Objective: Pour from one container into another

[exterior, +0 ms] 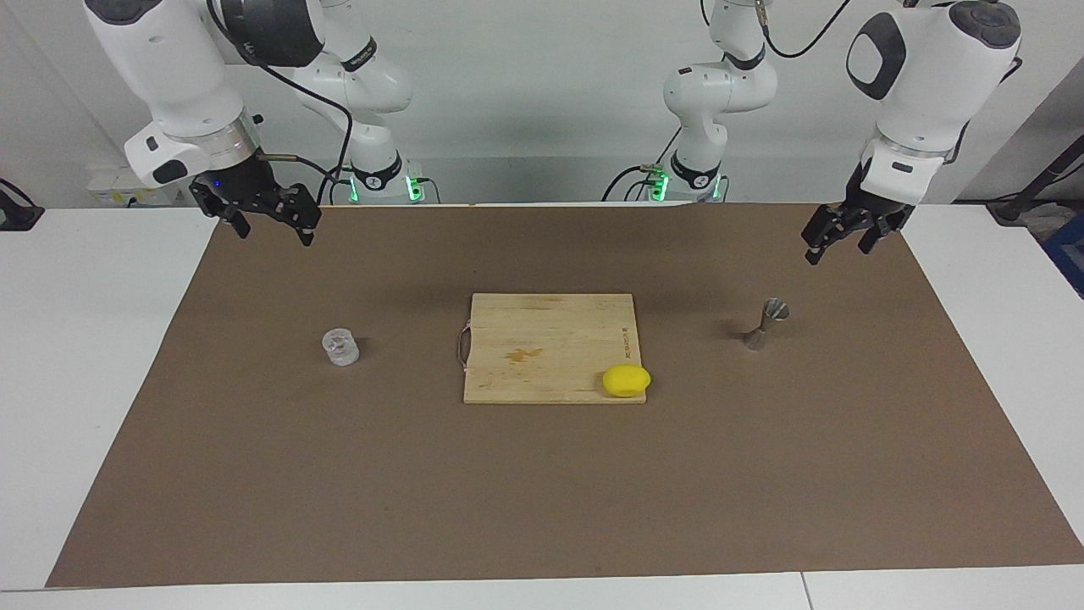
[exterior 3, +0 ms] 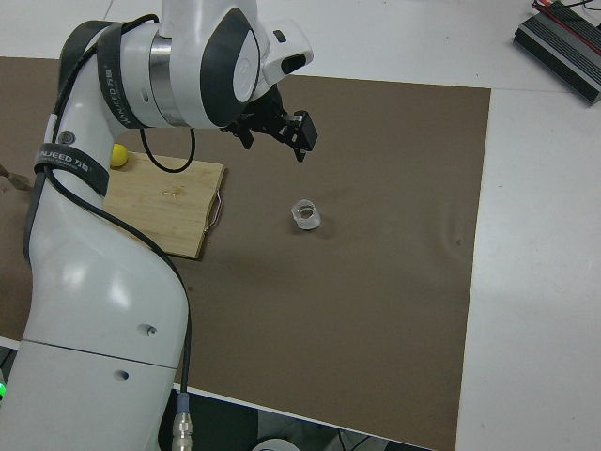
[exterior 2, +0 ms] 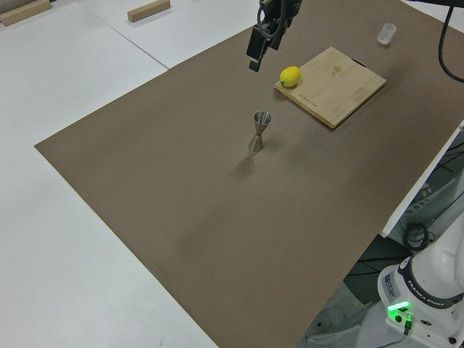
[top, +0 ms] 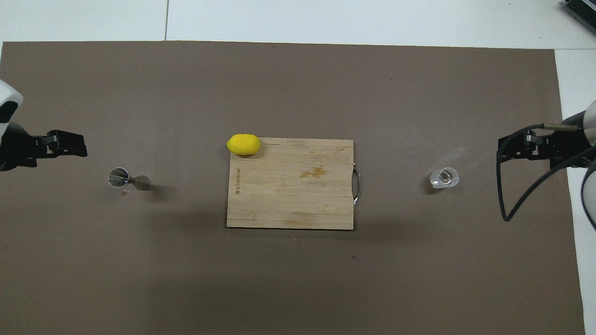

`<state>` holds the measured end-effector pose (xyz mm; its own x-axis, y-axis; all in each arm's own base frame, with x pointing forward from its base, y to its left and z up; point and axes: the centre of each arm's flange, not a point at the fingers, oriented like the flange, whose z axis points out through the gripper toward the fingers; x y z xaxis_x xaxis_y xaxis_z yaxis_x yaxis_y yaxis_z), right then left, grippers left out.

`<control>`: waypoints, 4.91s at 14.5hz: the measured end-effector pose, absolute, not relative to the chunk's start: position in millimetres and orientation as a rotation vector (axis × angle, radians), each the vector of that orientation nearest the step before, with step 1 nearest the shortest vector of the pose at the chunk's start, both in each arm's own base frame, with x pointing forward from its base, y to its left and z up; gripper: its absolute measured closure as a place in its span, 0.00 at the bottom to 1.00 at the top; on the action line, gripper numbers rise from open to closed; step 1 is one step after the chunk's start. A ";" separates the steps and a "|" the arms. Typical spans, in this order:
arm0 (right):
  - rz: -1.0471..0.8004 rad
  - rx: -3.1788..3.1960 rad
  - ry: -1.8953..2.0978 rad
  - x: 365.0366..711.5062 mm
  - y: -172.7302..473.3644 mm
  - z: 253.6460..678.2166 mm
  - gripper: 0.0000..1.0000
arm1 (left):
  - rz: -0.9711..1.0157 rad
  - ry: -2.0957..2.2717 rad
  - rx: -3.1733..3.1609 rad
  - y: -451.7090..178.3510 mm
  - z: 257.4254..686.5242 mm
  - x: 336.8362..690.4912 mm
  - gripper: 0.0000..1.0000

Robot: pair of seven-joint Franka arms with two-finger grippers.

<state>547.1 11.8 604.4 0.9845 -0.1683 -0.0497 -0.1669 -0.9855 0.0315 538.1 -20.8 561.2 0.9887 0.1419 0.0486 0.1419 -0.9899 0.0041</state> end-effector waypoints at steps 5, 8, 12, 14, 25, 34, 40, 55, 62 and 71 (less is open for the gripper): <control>-0.081 3.102 -0.262 547.1 11.8 604.4 0.00 | -0.039 0.198 2.959 -0.2 538.5 533.6 0.00; -0.081 3.102 -0.262 547.1 11.8 604.4 0.00 | -0.071 0.132 2.822 49.3 532.2 534.0 0.00; -0.081 3.102 -0.262 547.1 11.8 604.4 0.00 | -0.038 -0.036 2.635 124.3 512.8 535.9 0.00; -0.081 3.102 -0.262 547.1 11.8 604.4 0.00 | 0.026 -0.152 2.548 146.9 498.8 537.1 0.00; -0.081 3.102 -0.262 547.1 11.8 604.4 0.00 | 0.534 -0.819 1.904 208.5 394.4 532.9 0.00; -0.081 3.102 -0.262 547.1 11.8 604.4 0.00 | 0.997 -1.004 1.522 226.2 272.6 511.9 0.00; -0.081 3.102 -0.262 547.1 11.8 604.4 0.00 | 1.172 -1.071 1.333 190.1 257.6 519.9 0.00; -0.081 3.102 -0.262 547.1 11.8 604.4 0.00 | 1.194 -1.137 1.296 119.6 236.2 535.5 0.00; -0.081 3.102 -0.262 547.1 11.8 604.4 0.00 | 1.195 -1.140 1.286 117.9 236.6 535.1 0.00; -0.081 3.102 -0.262 547.1 11.8 604.4 0.00 | 1.199 -1.134 1.274 120.4 238.2 533.1 0.08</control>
